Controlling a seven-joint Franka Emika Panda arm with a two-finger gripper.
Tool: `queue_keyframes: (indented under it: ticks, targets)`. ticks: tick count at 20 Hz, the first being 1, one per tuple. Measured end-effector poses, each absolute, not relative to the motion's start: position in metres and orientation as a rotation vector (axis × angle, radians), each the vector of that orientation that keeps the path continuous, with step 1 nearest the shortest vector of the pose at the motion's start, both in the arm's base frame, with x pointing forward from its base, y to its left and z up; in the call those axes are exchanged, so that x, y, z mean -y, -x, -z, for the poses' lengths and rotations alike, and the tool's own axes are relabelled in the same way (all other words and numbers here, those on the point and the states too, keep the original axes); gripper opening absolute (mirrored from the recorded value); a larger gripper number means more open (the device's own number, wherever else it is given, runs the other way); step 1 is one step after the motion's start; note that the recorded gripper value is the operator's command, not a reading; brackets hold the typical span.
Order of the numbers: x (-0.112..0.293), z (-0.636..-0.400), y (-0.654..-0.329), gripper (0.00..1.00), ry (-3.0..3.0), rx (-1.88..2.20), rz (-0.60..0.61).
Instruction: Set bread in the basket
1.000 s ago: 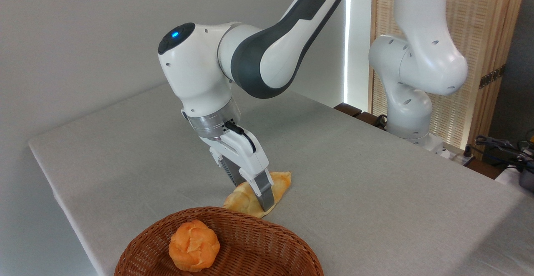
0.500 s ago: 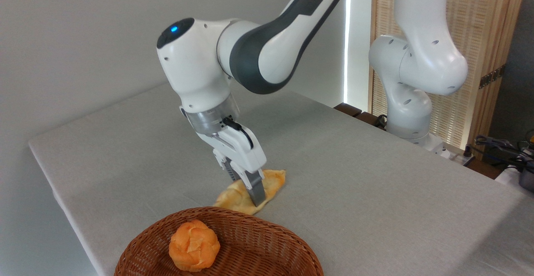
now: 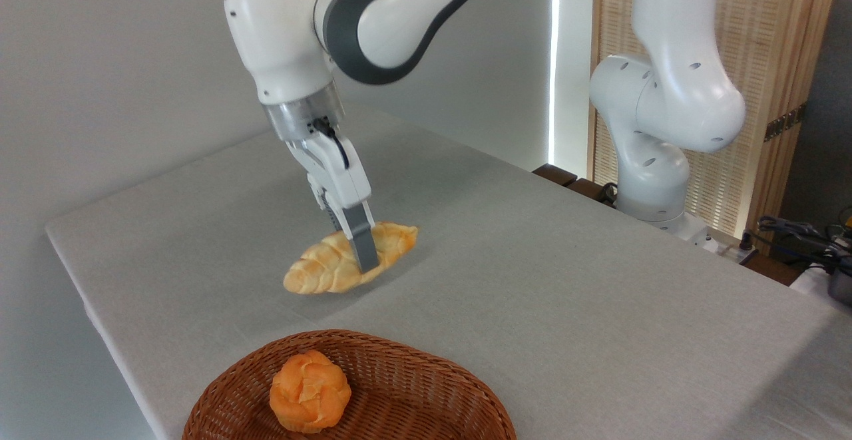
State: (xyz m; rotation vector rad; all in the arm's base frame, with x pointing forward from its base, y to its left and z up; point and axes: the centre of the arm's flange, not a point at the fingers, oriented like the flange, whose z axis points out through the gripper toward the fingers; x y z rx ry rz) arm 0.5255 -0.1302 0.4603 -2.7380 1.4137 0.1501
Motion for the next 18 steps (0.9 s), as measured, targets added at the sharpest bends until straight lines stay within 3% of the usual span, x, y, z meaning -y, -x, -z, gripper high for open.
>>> queue_keyframes:
  ticks: [3, 8, 9, 10, 11, 18]
  targets:
    - [0.106, -0.478, -0.535, 0.42, 2.767, -1.346, -0.095]
    - [0.022, -0.504, -0.558, 0.45, 2.844, -1.135, 0.036]
    - [0.01, -0.503, -0.56, 0.51, 2.855, -1.105, 0.049]
    - [-0.001, -0.502, -0.562, 0.71, 2.862, -1.077, 0.063]
    - [-0.011, -0.5, -0.565, 1.0, 2.866, -1.049, 0.085]
    - [-0.059, -0.48, -0.582, 1.0, 2.876, -0.929, 0.159]
